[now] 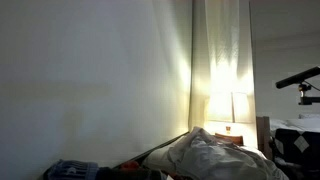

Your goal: Put the socks on the grey bag

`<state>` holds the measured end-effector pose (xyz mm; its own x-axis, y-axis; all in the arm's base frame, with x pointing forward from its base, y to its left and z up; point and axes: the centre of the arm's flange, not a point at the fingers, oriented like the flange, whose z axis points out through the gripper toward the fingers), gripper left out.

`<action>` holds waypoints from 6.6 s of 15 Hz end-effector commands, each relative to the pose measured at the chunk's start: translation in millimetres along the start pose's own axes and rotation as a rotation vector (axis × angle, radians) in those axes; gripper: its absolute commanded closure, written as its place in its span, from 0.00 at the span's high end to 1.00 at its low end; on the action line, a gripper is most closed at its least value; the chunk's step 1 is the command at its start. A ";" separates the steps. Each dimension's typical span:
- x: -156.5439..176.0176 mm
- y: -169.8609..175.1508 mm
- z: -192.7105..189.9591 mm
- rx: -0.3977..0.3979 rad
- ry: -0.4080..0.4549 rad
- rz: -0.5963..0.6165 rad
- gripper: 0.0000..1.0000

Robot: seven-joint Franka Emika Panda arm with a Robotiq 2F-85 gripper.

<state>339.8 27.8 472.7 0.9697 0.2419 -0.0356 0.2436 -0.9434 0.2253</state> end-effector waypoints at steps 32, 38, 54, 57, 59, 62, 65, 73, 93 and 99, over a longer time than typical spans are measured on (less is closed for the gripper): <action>289.7 30.9 61.9 0.089 0.175 -0.004 1.00; 343.6 -43.4 94.1 0.111 0.195 -0.350 1.00; 405.1 -50.2 185.3 0.119 0.143 -0.369 1.00; 419.3 -50.1 193.5 0.119 0.113 -0.361 1.00; 431.9 -59.0 216.4 0.094 0.067 -0.396 1.00; 446.0 -77.2 252.9 0.099 0.019 -0.449 1.00; 455.7 -94.1 279.7 0.085 -0.015 -0.477 1.00; 441.5 -133.7 236.4 -0.010 -0.089 -0.541 1.00; 509.7 -92.2 228.3 -0.078 0.047 -0.562 1.00; 510.4 -86.8 267.5 0.042 0.031 -0.622 1.00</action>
<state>782.8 165.4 177.4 0.6638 0.7362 -0.1318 0.7466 -0.6418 0.1755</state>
